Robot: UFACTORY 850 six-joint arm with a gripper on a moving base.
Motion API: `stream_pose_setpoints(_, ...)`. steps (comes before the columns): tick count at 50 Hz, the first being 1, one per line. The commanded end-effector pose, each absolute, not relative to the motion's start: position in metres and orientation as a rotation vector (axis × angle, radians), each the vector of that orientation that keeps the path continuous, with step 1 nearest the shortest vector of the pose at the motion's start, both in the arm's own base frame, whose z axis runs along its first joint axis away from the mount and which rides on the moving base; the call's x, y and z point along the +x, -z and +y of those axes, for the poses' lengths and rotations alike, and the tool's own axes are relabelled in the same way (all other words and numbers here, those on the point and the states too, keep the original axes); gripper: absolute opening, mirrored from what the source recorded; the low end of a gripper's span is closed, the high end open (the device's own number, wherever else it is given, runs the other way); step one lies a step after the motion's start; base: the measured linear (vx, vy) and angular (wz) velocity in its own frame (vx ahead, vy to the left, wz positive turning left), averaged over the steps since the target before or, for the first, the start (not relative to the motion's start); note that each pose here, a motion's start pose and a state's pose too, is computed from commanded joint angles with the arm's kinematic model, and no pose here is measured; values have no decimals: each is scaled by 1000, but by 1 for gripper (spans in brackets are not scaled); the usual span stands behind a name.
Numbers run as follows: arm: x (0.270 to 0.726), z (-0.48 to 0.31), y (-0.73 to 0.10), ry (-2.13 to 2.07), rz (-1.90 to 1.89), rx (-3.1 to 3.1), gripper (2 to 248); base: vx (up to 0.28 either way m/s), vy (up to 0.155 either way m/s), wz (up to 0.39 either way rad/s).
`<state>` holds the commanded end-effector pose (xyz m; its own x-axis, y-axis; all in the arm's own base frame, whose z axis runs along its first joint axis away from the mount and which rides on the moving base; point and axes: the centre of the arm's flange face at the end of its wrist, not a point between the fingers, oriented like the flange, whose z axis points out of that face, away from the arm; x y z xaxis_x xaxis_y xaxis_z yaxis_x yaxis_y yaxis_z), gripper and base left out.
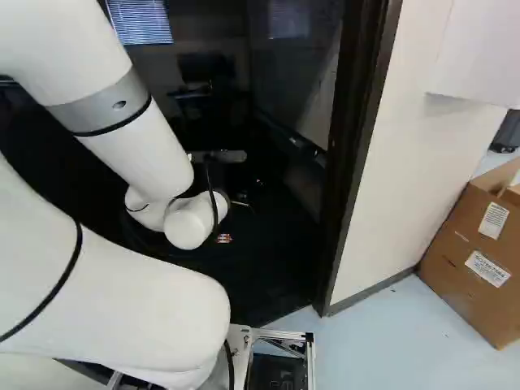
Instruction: Open the door and move inside
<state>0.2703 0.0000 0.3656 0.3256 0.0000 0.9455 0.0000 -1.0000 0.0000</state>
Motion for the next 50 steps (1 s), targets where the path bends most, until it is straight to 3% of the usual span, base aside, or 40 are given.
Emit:
stream_pose_setpoints(37,270,0,-366,-1824,0,2558,247,152,59,281)
stream_pose_setpoints(50,270,0,-366,-1824,0,2558,247,209,9,233)
